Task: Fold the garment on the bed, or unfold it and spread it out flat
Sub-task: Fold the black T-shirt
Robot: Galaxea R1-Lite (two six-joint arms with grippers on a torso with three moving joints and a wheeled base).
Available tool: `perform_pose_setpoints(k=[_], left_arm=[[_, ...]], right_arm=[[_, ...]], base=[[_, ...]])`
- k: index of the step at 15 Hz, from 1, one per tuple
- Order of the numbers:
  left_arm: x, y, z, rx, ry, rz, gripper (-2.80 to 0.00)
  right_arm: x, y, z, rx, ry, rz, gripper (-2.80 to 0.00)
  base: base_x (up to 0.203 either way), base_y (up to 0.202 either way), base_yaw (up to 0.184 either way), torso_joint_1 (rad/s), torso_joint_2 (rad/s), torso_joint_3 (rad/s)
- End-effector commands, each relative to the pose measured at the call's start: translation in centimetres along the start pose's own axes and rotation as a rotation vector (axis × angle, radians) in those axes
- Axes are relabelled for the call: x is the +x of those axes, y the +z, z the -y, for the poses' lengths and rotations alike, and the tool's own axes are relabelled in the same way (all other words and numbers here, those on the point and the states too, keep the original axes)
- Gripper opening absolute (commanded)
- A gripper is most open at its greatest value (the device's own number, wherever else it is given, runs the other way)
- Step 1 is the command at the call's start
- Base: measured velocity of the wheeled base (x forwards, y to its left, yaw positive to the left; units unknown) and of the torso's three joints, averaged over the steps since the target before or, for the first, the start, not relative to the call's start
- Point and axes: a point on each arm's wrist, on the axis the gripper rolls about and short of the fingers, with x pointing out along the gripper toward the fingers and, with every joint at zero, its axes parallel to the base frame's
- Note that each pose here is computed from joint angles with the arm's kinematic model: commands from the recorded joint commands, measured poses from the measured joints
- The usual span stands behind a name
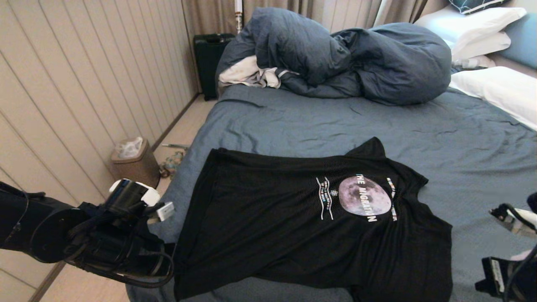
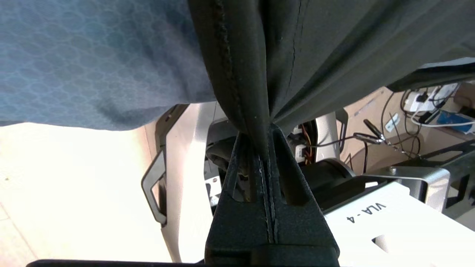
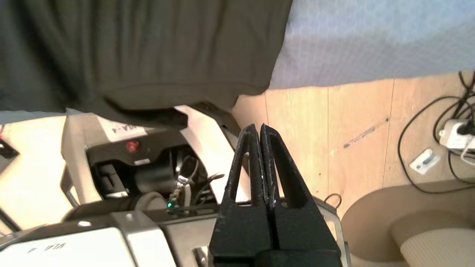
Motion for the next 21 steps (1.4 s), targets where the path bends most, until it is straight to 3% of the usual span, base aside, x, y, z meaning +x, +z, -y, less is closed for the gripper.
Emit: perform_pose_setpoints(k=[1, 6, 9, 21], left_arm=[[-0.2, -0.2, 0.0, -0.001, -0.003, 0.001, -2.8], [-0.1, -0.1, 0.0, -0.002, -0.001, -0.001, -2.8], [-0.1, -0.2, 0.0, -0.002, -0.001, -0.002, -2.8], [0.1, -0.2, 0.0, -0.003, -0.029, -0.016, -2.8]], right_arm=[[1.0, -0.3, 0.2, 0.0, 0.003, 0.022, 0.0], [6.0, 0.8, 0.2, -0.016, 0.007, 0.029, 0.0], [7.6, 0.3, 0.3, -0.015, 0.023, -0.012, 0.0], [11.0, -0.7, 0.5, -0.009, 0.047, -0.022, 0.0]], base=[[0.0, 0.0, 0.0, 0.0, 0.0, 0.0], [0.0, 0.0, 0.0, 0.0, 0.0, 0.0], [0.0, 0.0, 0.0, 0.0, 0.0, 0.0], [0.0, 0.0, 0.0, 0.0, 0.0, 0.0]])
